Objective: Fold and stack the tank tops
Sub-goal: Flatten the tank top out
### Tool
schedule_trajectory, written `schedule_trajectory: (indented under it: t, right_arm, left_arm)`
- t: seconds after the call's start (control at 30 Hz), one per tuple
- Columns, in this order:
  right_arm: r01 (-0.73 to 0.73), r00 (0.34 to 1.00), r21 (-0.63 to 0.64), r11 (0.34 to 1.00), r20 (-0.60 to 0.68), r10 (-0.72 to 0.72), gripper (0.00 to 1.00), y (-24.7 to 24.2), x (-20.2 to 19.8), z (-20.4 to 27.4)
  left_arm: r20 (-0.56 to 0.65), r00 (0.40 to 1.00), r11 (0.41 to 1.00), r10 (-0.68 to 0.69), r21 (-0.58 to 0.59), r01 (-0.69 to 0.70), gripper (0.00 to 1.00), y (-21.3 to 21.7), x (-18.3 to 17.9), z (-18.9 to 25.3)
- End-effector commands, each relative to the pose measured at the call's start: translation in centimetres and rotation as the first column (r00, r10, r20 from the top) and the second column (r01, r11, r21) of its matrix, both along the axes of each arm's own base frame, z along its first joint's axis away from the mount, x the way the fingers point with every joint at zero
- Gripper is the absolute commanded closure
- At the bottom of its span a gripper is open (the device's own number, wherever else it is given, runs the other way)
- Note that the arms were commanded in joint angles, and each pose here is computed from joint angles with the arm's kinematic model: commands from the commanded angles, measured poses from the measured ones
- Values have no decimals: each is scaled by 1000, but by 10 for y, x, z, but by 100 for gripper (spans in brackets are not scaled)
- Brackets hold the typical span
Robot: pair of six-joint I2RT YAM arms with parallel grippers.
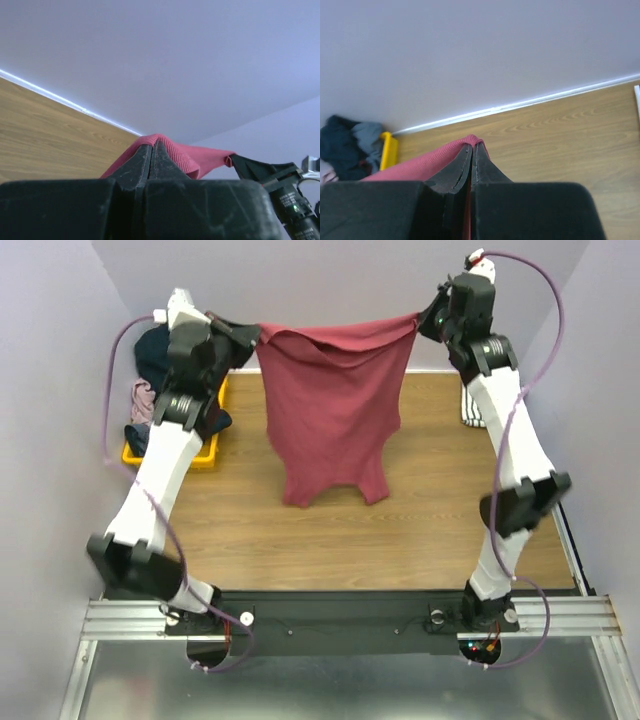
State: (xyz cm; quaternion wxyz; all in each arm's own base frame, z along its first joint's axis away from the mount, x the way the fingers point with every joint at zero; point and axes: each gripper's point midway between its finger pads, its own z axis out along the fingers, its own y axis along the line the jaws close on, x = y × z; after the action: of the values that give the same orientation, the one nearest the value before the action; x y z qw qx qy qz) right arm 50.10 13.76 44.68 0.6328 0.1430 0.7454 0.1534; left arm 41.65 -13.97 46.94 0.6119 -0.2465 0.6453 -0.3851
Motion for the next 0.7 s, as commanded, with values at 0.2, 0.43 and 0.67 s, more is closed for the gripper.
schedule_trajectory:
  t: [0.2, 0.43, 0.67]
  right_arm:
    - [-113, 980, 190, 975, 186, 77, 100, -55, 46, 68]
    - [-106, 992, 213, 971, -50, 119, 100, -49, 18, -37]
    - [-47, 905, 267, 963, -397, 154, 100, -46, -62, -238]
  left_arm:
    - [332, 925, 983, -185, 50, 179, 100, 13, 35, 140]
    - [164, 969, 982, -187, 8, 188, 100, 16, 27, 52]
    - [-205, 961, 980, -183, -113, 162, 100, 15, -17, -162]
